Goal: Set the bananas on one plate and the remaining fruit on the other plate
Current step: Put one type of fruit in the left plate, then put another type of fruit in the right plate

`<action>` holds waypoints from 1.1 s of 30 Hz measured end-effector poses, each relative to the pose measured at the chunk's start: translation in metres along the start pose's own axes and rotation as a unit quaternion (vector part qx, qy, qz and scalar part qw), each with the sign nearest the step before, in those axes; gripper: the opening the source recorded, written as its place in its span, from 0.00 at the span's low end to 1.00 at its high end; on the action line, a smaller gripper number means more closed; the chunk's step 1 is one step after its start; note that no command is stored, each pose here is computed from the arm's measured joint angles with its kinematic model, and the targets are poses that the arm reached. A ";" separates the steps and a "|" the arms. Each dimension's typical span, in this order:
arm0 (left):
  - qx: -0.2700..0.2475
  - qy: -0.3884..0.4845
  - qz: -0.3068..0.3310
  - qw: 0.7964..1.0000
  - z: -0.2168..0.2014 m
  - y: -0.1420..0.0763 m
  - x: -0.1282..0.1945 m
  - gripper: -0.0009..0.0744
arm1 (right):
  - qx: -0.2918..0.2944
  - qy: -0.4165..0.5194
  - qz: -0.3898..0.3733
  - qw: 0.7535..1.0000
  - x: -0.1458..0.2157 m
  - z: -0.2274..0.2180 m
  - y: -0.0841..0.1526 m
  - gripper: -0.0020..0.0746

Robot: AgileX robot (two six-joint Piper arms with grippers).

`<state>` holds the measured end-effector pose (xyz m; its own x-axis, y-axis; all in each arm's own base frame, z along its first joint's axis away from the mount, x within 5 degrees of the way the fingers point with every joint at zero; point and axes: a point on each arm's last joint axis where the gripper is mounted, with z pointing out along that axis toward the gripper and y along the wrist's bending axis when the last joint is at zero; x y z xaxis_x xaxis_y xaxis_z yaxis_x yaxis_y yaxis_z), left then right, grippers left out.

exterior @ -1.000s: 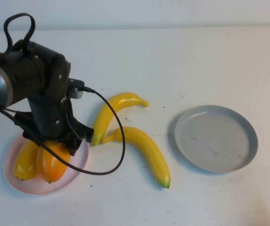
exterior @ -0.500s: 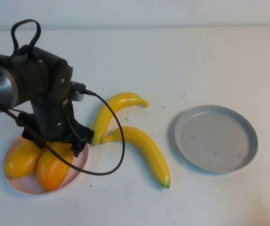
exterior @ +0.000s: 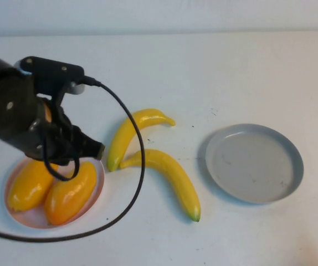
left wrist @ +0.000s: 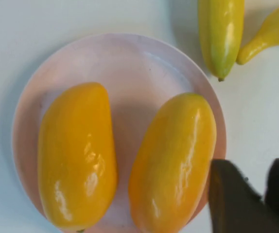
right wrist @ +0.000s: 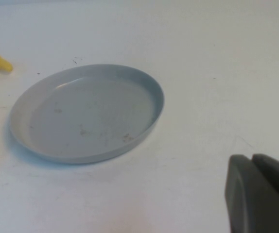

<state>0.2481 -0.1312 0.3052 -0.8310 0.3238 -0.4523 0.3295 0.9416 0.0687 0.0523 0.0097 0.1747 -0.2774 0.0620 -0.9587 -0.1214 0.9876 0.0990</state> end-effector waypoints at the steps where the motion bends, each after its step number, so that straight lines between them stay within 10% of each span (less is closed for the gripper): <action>1: 0.003 -0.014 -0.002 1.000 -0.004 0.002 0.005 0.13 | 0.000 0.000 0.000 1.000 0.000 0.000 0.000 0.01; 17: 0.028 -0.164 -0.045 0.985 -0.066 0.030 0.124 0.01 | 0.000 0.000 0.000 1.000 0.000 0.000 0.000 0.01; 33: 0.023 -0.274 -0.023 0.961 -0.076 0.034 0.134 0.01 | 0.000 0.000 0.000 1.000 0.000 0.000 0.000 0.01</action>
<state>0.1140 -0.0485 0.3150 -0.4881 0.1724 -0.8556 0.3277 0.9448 0.0035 0.0523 0.0097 0.1747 -0.2774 0.0620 -0.9587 -0.1214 0.9876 0.0990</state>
